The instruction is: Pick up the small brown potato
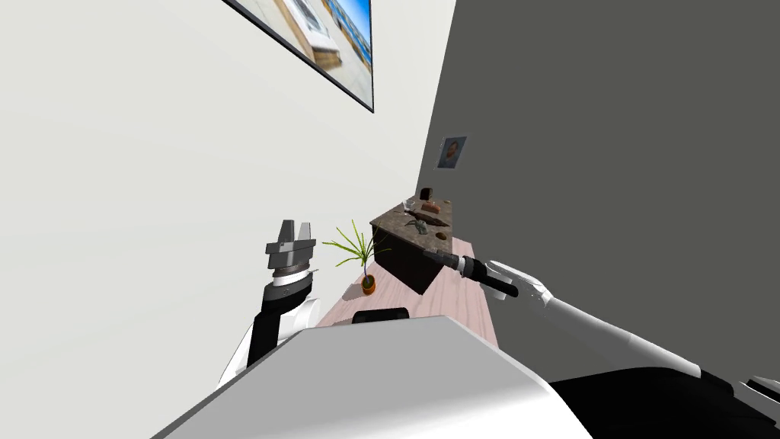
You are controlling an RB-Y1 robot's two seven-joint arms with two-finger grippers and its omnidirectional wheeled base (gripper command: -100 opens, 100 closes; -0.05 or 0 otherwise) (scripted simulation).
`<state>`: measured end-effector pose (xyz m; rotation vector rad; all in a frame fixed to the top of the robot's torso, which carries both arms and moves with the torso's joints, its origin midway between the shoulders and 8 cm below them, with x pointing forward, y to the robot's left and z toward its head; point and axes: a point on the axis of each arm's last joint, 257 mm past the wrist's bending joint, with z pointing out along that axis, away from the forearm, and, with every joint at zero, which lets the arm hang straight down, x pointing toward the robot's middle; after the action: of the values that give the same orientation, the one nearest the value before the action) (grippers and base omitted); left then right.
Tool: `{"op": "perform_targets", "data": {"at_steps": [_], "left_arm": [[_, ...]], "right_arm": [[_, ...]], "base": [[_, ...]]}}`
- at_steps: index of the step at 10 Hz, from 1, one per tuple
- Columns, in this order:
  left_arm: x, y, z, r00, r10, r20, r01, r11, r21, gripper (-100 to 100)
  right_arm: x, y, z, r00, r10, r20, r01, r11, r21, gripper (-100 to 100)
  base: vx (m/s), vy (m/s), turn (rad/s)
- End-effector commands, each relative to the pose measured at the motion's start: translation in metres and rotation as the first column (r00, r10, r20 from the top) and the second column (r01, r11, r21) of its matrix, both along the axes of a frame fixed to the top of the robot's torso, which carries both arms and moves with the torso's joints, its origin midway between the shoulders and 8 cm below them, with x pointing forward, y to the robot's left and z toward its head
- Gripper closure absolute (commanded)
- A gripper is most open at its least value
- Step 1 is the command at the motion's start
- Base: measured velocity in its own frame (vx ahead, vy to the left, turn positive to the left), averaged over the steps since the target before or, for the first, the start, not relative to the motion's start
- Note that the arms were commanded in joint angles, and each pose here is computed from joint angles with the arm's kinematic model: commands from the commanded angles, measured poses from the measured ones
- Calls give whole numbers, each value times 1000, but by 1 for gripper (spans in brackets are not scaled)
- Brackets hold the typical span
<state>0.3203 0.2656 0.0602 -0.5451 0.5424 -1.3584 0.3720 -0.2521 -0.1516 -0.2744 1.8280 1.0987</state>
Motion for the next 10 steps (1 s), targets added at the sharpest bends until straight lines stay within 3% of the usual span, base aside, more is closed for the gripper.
{"op": "perform_targets", "data": {"at_steps": [1, 2, 5, 6, 7, 8, 9, 10], "left_arm": [[0, 0, 0, 1000, 0, 0, 0, 1000, 0, 0], [0, 0, 0, 1000, 0, 0, 0, 1000, 0, 0], [0, 0, 0, 1000, 0, 0, 0, 1000, 0, 0], [0, 0, 0, 1000, 0, 0, 0, 1000, 0, 0], [0, 0, 0, 1000, 0, 0, 0, 1000, 0, 0], [0, 0, 0, 1000, 0, 0, 0, 1000, 0, 0], [0, 0, 0, 1000, 0, 0, 0, 1000, 0, 0], [0, 0, 0, 1000, 0, 0, 0, 1000, 0, 0]], "right_arm": [[2, -22, -13, 1000, -10, -11, 9, 996, -84, -100], [2, -25, -12, 1000, -5, -13, 3, 995, -104, -100], [6, -71, -32, 999, -29, -28, 21, 964, -265, -100], [6, -76, -31, 999, -24, -30, 14, 957, -291, -100], [7, -101, -39, 999, -41, -36, 25, 932, -362, -100], [7, -104, -37, 999, -36, -37, 19, 924, -381, -100], [7, -129, -45, 998, -53, -42, 29, 894, -447, -100], [8, -133, -43, 998, -49, -43, 23, 884, -467, -100]], "base": [[13, 27, 189], [17, 21, 118], [35, 21, 166], [35, 8, 93], [34, 5, 186], [35, -3, 103], [52, -20, 182], [49, -20, 98]]}}
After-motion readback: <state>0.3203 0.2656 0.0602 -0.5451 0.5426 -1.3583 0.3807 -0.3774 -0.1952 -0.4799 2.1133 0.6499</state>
